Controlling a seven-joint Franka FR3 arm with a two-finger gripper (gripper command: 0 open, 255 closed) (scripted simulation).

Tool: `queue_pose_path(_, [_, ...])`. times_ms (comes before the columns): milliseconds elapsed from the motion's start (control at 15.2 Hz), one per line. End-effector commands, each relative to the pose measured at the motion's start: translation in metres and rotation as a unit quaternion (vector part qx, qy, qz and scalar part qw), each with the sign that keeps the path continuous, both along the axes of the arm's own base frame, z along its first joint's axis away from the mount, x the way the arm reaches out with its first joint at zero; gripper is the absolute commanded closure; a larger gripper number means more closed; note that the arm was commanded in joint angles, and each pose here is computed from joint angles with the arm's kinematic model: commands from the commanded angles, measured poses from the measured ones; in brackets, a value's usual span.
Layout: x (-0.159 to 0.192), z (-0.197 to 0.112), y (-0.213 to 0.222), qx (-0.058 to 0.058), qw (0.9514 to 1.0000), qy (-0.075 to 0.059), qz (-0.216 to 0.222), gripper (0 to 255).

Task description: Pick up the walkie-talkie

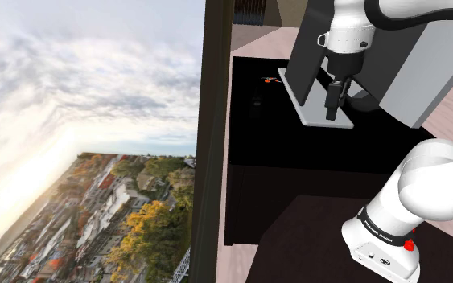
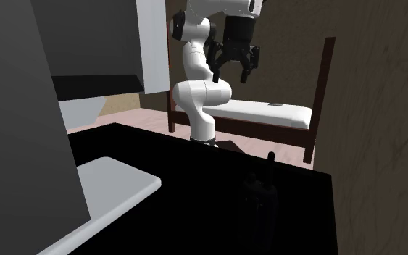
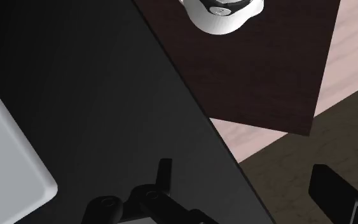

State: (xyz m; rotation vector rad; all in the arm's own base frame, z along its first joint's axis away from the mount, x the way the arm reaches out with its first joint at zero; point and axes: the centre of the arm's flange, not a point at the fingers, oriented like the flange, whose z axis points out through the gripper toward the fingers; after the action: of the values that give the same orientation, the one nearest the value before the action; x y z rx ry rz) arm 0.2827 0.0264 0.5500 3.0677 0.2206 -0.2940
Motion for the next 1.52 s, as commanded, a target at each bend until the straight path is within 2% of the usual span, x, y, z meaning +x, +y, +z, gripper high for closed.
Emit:
queue_pose_path(0, [0.000, 0.000, 0.000, 0.000, 1.0000, 0.000, 0.000, 0])
queue_pose_path(330, [0.053, -0.012, -0.035, 0.019, 0.9986, -0.008, 0.048, 0])
queue_pose_path(726, [0.121, -0.028, -0.070, 0.042, 0.9935, -0.017, 0.105, 0])
queue_pose_path(1056, [0.181, -0.040, -0.092, 0.061, 0.9862, -0.025, 0.152, 0])
queue_pose_path(1452, [0.255, -0.055, -0.110, 0.084, 0.9740, -0.034, 0.208, 0])
